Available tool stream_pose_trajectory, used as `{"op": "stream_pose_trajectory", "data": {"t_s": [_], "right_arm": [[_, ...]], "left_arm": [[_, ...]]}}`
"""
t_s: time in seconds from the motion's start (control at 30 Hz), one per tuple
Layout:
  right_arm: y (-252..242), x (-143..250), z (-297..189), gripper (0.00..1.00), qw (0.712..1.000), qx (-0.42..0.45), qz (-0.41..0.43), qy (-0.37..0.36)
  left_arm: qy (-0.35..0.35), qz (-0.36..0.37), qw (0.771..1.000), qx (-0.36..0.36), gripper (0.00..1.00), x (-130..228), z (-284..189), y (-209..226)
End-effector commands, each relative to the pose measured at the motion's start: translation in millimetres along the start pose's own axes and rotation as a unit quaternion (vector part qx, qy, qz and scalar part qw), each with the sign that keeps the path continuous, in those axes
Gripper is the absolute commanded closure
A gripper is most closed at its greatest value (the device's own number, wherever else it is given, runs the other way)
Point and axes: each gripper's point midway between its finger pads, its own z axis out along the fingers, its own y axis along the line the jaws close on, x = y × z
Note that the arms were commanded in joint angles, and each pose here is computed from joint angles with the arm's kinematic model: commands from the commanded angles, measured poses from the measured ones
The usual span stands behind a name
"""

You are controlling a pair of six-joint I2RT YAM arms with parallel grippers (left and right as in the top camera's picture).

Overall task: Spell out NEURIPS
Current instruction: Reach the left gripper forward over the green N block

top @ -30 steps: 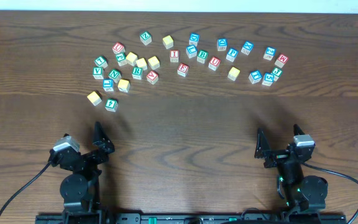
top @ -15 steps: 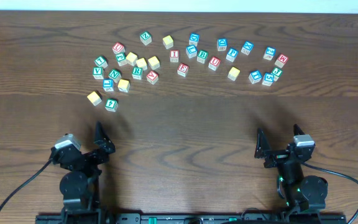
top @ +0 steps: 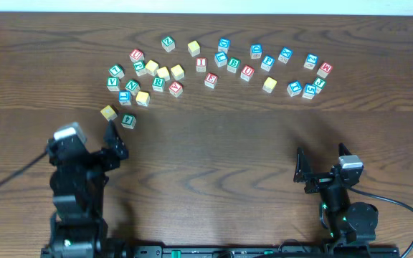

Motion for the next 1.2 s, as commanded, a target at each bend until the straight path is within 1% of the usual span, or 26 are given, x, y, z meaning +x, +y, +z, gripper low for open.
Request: {"op": "stream_pose_trajectory", "data": {"t_s": [0.0, 0.27, 0.57, 0.67, 0.7, 0.9, 1.0, 1.07, 1.17], "right_arm": [[-1, 1, 0, 0.01, 1.000, 0.003, -0.005, 0.002], [-1, 1, 0, 0.01, 1.000, 0.003, -0.005, 0.002], [-1, 1, 0, 0.01, 1.000, 0.003, -0.005, 0.002], [-1, 1, 0, 0.01, 1.000, 0.003, -0.005, 0.002], [-1, 1, 0, 0.01, 1.000, 0.003, -0.005, 0.002], [-1, 1, 0, 0.01, 1.000, 0.003, -0.005, 0.002], [-1, 1, 0, 0.01, 1.000, 0.003, -0.005, 0.002], [-1, 1, 0, 0.01, 1.000, 0.003, -0.005, 0.002], [-1, 1, 0, 0.01, 1.000, 0.003, -0.005, 0.002]], "left_arm": [[0.022, 0.024, 0.999, 0.034, 0.02, -21, 4, -21], [0.118, 0.028, 0.993, 0.010, 0.02, -40, 15, -29], [0.220, 0.042, 0.974, -0.010, 0.02, -58, 21, -37], [0.268, 0.072, 0.960, 0.038, 0.02, -58, 20, -54], [0.285, 0.075, 0.955, 0.043, 0.02, -58, 19, -57], [0.381, 0.071, 0.922, 0.021, 0.02, -61, 13, -58], [0.395, 0.066, 0.916, 0.027, 0.02, -65, 16, -63], [0.392, 0.060, 0.917, 0.043, 0.02, -66, 20, -69], [0.385, 0.061, 0.920, 0.045, 0.02, -68, 23, -70]]}}
